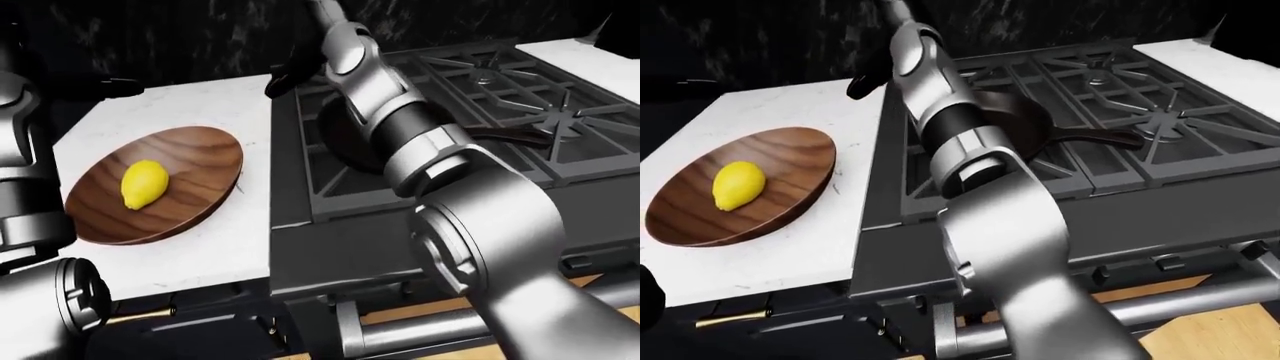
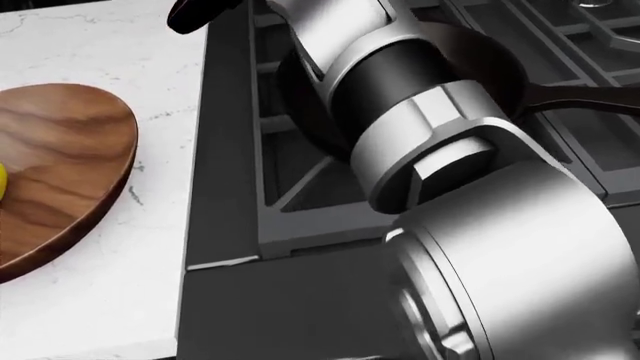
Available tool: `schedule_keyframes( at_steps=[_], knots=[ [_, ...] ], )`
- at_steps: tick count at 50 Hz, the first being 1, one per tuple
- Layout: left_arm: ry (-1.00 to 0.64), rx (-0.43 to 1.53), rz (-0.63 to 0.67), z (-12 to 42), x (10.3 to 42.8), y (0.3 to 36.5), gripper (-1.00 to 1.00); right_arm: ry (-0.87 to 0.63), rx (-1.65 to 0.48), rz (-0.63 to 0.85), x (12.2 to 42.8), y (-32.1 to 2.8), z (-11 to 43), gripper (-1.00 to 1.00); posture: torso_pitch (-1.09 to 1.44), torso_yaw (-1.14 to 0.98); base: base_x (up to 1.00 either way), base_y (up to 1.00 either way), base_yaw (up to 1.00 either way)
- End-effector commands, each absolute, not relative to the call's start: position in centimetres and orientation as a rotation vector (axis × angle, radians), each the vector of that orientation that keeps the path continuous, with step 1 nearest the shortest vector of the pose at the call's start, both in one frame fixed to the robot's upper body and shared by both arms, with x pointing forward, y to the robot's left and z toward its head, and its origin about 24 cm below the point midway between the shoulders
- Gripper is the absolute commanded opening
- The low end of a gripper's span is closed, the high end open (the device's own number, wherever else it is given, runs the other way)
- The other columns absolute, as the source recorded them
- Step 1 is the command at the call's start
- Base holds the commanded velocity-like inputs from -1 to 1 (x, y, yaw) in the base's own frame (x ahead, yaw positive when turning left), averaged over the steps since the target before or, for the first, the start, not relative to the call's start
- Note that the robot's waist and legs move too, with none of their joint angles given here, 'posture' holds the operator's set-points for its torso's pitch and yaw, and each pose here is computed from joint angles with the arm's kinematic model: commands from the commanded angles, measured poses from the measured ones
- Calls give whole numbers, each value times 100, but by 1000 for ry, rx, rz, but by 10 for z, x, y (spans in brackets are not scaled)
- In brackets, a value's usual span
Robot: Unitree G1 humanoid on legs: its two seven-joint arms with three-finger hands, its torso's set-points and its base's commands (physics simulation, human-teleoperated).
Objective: Pick the lemon from the pan and place it in the bowl.
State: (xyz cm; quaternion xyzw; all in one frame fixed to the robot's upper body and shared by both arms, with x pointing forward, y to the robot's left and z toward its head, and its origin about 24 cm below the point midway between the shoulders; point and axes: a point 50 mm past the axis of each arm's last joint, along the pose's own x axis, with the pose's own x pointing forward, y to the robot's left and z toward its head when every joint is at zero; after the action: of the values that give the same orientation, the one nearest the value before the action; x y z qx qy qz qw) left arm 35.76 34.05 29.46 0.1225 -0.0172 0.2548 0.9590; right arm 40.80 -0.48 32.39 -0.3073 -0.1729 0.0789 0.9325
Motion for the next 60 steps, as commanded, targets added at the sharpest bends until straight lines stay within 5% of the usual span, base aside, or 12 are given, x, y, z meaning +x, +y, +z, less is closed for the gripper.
schedule_keyframes(
  at_steps=[1,22,26,60],
  knots=[
    [-142,263,528,322,351,338,100,-465,-612,131,400,-4,354,100,0,0,0,0,0],
    [-155,273,497,332,353,323,100,-421,-569,23,409,-42,364,100,0,0,0,0,0],
    [-156,280,481,332,356,316,100,-299,-509,50,415,-55,356,100,0,0,0,0,0],
    [-213,255,367,370,364,262,100,-270,-372,38,416,-119,377,100,0,0,0,0,0]
  ],
)
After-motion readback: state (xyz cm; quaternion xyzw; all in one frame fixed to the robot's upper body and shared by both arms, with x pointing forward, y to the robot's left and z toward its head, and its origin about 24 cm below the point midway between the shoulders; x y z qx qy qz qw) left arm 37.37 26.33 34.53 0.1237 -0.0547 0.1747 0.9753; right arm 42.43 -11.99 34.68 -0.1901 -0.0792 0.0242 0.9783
